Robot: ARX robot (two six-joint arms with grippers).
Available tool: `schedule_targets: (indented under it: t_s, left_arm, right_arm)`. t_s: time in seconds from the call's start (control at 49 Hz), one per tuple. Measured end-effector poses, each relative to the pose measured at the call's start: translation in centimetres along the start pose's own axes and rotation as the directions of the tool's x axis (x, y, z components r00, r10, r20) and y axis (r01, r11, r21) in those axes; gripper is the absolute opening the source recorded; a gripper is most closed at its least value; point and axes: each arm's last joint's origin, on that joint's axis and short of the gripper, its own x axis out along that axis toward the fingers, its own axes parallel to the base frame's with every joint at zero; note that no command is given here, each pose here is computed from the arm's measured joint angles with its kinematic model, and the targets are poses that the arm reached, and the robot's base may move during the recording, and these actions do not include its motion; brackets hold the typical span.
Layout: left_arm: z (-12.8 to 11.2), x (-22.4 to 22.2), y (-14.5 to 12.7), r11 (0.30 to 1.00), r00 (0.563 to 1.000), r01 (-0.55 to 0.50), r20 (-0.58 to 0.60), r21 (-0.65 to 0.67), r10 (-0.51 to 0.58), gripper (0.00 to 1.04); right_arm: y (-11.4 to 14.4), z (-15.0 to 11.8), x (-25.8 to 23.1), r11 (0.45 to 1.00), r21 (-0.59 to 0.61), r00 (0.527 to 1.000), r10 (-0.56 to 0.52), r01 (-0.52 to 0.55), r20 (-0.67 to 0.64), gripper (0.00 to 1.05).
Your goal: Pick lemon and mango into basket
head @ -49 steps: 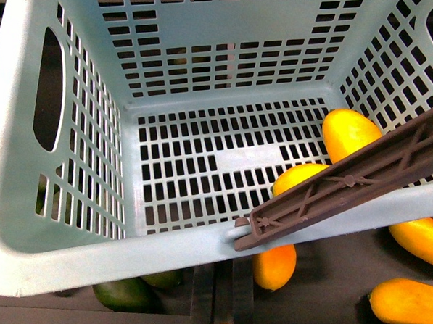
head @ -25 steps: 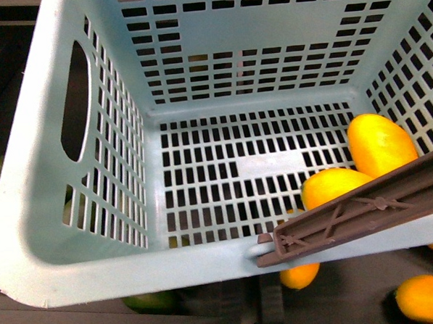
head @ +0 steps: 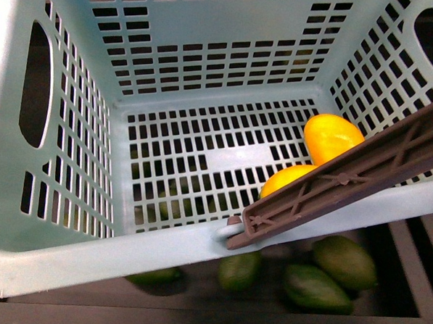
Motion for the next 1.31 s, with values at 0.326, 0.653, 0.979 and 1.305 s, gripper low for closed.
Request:
schedule_targets:
  t_s: [0.326,0.653,0.979,1.305]
  left_arm:
    - [0.0,0.0,0.0,1.000,1.000,0.009,-0.012,-0.003,-0.009,0.05]
    - [0.1,0.0,0.0,1.000,1.000,0.005,-0.006,0.000,-0.005,0.05]
    - [0.5,-0.1,0.3,1.000,1.000,-0.014,0.024,0.010,0.014,0.05]
    - [1.4,2.1,0.4,0.936,0.855,-0.158,0.431,-0.314,0.288,0.05]
  right_arm:
    - [0.0,0.0,0.0,1.000,0.000,1.000,0.003,-0.003,0.000,0.96]
    - [0.0,0.0,0.0,1.000,0.000,1.000,0.002,-0.002,-0.001,0.96]
    - [0.0,0.0,0.0,1.000,0.000,1.000,0.006,-0.006,-0.001,0.96]
    - [0.0,0.0,0.0,1.000,0.000,1.000,0.003,-0.003,-0.001,0.96]
